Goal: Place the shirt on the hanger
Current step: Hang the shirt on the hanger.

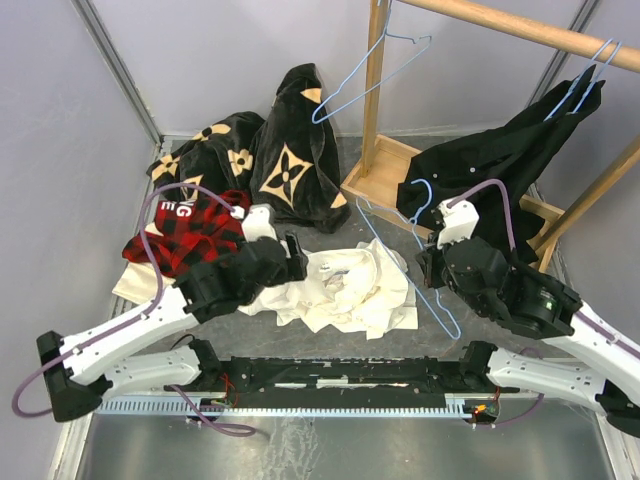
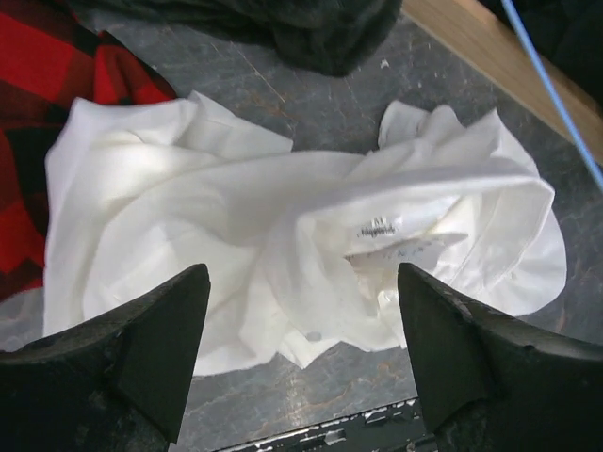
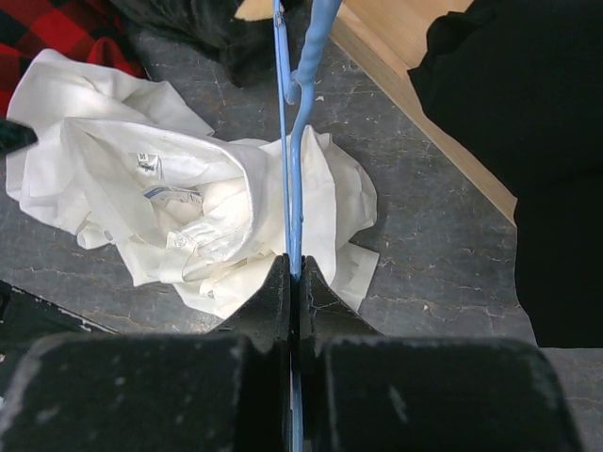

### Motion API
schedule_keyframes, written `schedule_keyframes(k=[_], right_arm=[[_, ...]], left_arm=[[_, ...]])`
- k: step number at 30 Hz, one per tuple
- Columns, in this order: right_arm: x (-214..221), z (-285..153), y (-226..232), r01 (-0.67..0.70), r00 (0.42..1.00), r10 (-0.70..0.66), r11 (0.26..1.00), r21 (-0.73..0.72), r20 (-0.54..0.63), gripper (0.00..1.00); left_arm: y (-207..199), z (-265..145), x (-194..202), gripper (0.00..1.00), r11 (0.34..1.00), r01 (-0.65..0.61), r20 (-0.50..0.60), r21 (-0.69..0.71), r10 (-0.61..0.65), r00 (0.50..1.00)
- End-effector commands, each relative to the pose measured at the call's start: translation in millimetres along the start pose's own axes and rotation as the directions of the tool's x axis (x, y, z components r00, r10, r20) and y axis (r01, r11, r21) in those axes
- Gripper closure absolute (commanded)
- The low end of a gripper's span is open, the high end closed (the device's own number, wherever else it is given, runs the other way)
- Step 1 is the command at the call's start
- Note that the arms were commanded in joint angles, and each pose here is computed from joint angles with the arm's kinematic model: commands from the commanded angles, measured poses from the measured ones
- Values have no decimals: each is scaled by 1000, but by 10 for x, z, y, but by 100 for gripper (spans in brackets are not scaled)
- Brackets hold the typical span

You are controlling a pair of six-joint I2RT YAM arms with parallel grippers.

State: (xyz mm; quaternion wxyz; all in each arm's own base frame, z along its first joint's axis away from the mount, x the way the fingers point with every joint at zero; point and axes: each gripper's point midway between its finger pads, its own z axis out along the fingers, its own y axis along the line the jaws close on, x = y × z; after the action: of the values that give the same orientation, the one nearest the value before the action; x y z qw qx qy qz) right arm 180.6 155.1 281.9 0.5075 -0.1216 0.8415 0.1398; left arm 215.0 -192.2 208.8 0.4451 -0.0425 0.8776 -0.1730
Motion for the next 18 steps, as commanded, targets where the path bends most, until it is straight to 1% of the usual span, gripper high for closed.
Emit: schedule_keyframes(k=[1,5,8,11,16,18], right_arm=[[-108,-67,-115,-69,995,66,997,33,79,100],[-72,-90,-146,-81,994,78,996,36,77,100],[-59,-109,-163,-85,994,82,996,39,71,100],[-39,-108,-150,-86,994,84,996,32,63,100],[8,-92,-126,-76,996,75,997,26,40,100],[21,-80,-117,-76,997,75,997,24,37,100]], left_arm=[[43,11,169,14,993,37,75,-114,-28,997],[16,166,438,15,989,19,40,-145,-13,999],[-4,248,454,18,986,32,58,-166,-23,998],[-74,318,400,23,985,36,86,-171,-22,996],[-17,379,468,30,971,27,71,-238,-10,997],[-12,391,484,33,969,33,71,-244,-16,997]])
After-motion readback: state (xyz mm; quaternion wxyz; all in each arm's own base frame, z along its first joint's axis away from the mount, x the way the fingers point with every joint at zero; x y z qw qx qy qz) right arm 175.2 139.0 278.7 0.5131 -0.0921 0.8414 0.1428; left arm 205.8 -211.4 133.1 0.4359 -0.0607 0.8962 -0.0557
